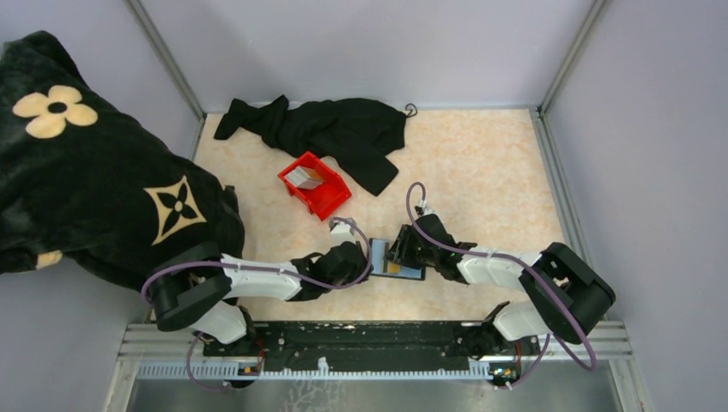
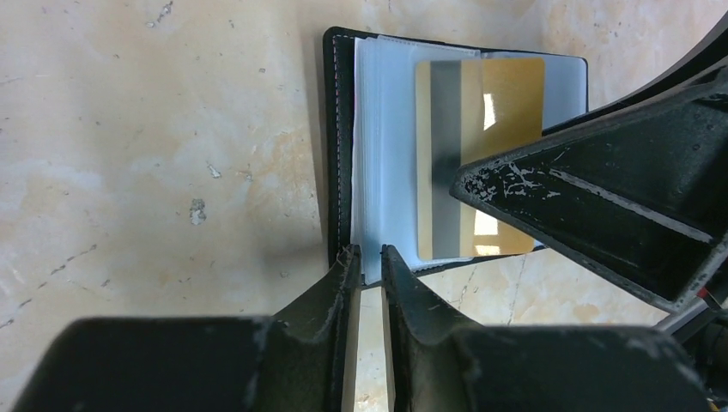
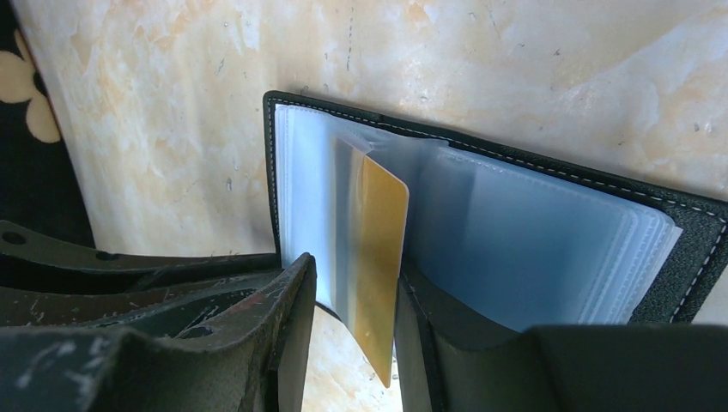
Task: Put the credit cards into the card holder
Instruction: Insert the credit card into the card holder.
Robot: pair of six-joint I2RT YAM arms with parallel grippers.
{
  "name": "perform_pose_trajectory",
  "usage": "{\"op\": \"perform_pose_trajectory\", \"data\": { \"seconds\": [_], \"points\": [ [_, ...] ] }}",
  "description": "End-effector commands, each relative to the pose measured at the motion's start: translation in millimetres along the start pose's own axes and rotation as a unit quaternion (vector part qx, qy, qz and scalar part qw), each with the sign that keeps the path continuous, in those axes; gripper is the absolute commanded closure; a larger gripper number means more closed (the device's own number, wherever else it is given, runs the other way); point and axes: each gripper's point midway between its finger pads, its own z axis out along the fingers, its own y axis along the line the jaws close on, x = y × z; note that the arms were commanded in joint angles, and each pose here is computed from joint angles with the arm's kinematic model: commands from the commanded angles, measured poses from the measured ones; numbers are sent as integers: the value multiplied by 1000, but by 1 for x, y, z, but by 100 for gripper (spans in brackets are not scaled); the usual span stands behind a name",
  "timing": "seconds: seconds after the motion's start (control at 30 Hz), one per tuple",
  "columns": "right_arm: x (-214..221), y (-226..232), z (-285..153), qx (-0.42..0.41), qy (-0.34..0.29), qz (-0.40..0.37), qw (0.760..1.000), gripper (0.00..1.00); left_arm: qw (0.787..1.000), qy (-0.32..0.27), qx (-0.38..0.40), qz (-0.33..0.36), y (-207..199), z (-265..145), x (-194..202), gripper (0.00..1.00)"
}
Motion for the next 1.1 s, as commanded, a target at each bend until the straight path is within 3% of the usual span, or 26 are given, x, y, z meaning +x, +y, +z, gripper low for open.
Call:
{"op": "perform_pose_trajectory", "data": {
  "seconds": [0.0,0.23,0.47,0.57,1.07],
  "points": [
    [21,-20,2,34,36,-17,999,62,1000,5,-3,8,-11,7,-1,79],
    [21,-22,0,39,36,-24,998,61,994,56,-91,11,17,17,26,79],
    [17,-28,-7,57,26,-35,997,51,985,80,-153,0,36,16,41,85],
    [14,-32,-11,68,21,-40,997,51,983,80,-168,-8,43,13,43,94],
    [7,-46,-27,110,0,-51,993,51,978,83,-188,-19,53,9,49,95]
  ]
}}
